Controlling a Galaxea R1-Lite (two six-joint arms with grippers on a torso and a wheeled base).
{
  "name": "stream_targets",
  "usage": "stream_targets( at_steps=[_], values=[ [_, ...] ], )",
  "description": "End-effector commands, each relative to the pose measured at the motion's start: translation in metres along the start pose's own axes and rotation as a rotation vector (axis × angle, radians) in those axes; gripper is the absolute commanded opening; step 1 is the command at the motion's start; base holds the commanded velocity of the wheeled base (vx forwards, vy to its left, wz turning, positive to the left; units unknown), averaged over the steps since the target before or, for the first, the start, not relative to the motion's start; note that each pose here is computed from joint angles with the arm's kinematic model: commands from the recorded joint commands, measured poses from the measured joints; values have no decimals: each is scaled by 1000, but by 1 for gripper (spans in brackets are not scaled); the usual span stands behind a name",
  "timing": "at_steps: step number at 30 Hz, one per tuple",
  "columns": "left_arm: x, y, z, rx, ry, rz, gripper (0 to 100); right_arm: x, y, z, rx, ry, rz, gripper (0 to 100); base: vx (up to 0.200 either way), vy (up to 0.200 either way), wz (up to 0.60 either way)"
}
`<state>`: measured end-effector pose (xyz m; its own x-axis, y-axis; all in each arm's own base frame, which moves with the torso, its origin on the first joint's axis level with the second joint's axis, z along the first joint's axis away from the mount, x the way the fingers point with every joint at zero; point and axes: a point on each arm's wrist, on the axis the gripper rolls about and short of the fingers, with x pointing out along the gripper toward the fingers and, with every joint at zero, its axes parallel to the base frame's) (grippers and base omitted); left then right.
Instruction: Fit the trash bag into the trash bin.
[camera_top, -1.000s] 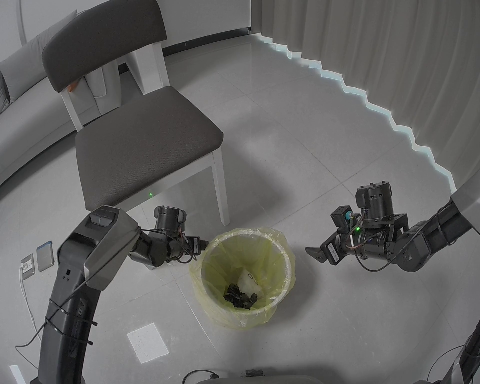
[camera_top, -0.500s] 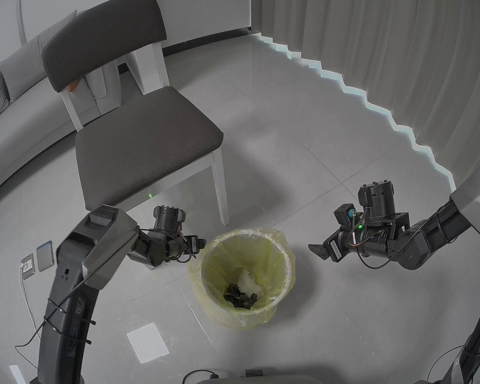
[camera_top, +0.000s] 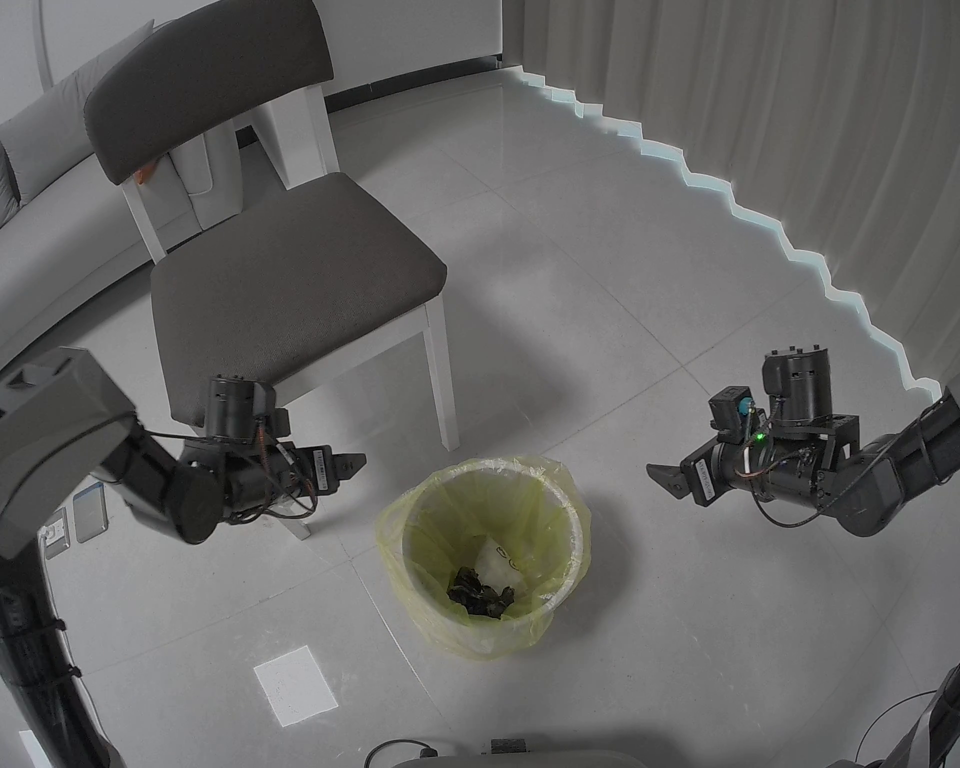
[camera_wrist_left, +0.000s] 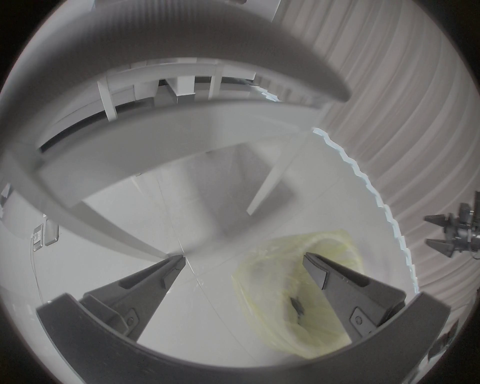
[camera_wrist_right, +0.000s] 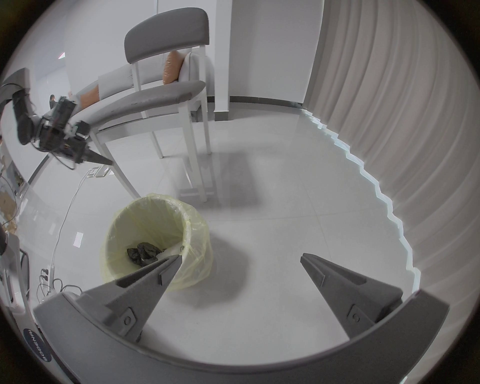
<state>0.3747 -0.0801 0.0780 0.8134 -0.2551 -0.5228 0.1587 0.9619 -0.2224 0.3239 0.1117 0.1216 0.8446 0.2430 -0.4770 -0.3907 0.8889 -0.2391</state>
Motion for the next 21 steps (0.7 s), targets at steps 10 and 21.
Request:
stream_targets(
  at_steps=[10,21],
  values=[
    [-226,-15,-7,46,-430,-137,100,-146,-16,-37,160,-165,-171,100,0,0,0],
    [-331,-13,-27,66,-709,-88,100,-251,-3,-81,253,-460,-253,100,0,0,0]
  ],
)
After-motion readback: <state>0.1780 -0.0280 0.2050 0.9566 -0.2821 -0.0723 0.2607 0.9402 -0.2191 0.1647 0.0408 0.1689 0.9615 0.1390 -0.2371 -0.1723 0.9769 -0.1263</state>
